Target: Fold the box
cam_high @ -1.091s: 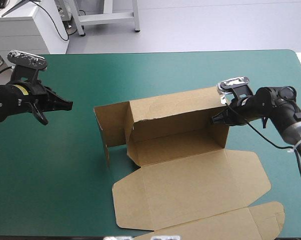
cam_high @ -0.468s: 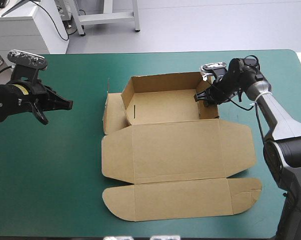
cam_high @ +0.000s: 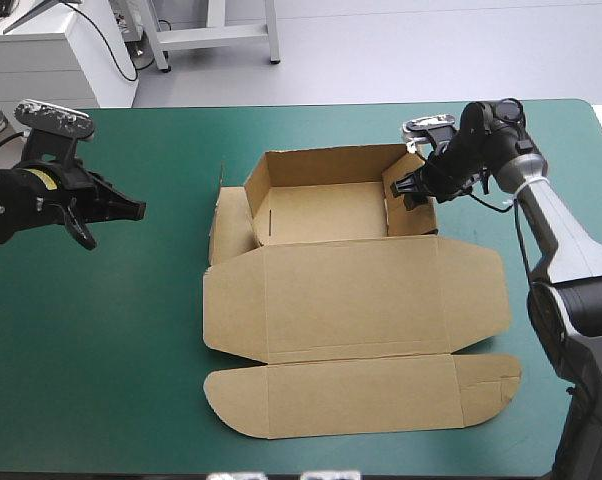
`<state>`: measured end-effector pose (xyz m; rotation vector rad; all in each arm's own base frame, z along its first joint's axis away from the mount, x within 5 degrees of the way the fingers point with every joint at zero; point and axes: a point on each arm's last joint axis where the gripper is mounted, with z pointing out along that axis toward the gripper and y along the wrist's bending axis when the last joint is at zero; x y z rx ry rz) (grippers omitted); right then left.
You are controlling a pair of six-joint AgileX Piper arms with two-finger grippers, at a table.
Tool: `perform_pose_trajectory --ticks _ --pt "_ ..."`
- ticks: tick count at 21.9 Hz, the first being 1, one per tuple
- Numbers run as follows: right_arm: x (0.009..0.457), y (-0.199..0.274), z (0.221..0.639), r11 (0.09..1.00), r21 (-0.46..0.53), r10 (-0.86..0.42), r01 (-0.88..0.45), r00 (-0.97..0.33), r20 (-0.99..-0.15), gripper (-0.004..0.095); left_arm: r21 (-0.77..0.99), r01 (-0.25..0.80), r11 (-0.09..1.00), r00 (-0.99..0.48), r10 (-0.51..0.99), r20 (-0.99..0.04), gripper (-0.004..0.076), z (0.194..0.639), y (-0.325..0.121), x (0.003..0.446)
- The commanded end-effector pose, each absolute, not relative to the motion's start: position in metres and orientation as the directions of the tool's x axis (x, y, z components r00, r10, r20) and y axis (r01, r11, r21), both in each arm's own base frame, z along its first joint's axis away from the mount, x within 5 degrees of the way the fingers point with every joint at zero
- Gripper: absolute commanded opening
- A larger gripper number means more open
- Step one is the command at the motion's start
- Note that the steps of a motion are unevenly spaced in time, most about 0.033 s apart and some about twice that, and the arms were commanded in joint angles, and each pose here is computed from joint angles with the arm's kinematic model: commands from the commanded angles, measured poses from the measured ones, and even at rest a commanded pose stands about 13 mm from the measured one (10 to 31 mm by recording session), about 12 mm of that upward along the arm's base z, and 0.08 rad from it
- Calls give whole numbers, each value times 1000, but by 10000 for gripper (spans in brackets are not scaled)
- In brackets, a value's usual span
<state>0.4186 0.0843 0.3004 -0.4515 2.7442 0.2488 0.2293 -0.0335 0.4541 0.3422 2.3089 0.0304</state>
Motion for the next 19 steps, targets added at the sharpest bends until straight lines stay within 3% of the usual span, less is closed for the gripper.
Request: perform_pose_trajectory --ticks 1,9,11,15,19 --pt "411 79 336 935 70 -280 -349 -841 -463 571 129 223 966 -586 239 -774 8 470 -33 225" --pt "425 85 304 938 135 -247 -320 -887 -390 542 128 225 966 -596 240 -766 8 467 -34 228" --pt "425 86 303 937 143 -244 -320 -888 -389 454 125 226 966 -596 239 -766 8 467 -34 228" --pt "425 87 303 927 134 -274 -350 -877 -394 -25 124 228 966 -608 240 -756 8 466 -34 227" --pt "424 86 305 926 142 -271 -350 -877 -395 -21 121 227 966 -614 238 -752 8 464 -34 229"
